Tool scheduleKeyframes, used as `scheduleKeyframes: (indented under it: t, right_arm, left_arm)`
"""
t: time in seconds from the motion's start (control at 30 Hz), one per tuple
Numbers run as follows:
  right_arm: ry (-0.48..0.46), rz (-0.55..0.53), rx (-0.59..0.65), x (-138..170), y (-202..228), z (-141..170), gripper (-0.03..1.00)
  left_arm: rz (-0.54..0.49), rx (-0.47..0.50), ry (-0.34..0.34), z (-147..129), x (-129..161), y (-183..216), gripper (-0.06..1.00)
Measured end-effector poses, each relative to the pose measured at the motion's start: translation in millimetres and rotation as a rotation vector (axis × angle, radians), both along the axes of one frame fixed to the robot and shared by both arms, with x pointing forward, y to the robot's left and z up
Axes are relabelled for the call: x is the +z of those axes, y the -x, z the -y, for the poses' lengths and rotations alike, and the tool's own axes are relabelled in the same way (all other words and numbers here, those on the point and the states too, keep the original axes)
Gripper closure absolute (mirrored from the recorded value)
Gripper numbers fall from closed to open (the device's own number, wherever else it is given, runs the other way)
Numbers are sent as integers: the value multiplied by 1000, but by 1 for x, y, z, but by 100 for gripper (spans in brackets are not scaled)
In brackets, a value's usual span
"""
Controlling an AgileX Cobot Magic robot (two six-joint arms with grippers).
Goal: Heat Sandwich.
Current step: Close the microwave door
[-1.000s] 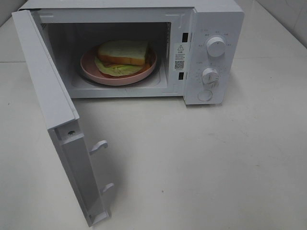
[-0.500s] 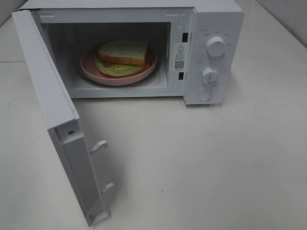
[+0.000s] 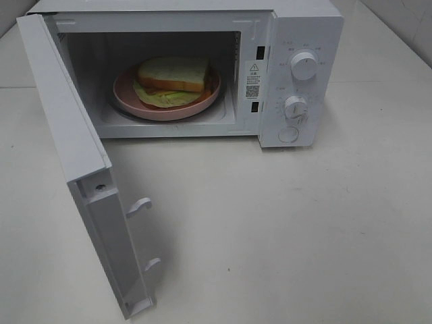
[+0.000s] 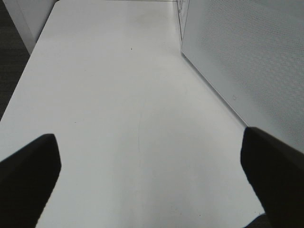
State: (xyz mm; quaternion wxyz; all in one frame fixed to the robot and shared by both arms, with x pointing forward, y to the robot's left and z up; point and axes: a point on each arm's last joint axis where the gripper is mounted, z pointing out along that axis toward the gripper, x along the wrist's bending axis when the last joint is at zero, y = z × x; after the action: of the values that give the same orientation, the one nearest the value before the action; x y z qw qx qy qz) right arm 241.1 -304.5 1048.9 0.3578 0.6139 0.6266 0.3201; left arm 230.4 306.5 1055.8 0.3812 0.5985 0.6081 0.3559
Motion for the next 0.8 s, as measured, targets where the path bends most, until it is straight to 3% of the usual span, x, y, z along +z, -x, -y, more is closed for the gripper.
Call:
scheduleKeyframes:
  t: [0.2,0.8]
  right_arm:
    - [-1,59,-4,-1,9,0,20]
    - [-1,60,-4,-1,9,0,20]
  left_arm:
    - [0,0,0,0,0,0,-3]
    - [0,0,0,0,0,0,-3]
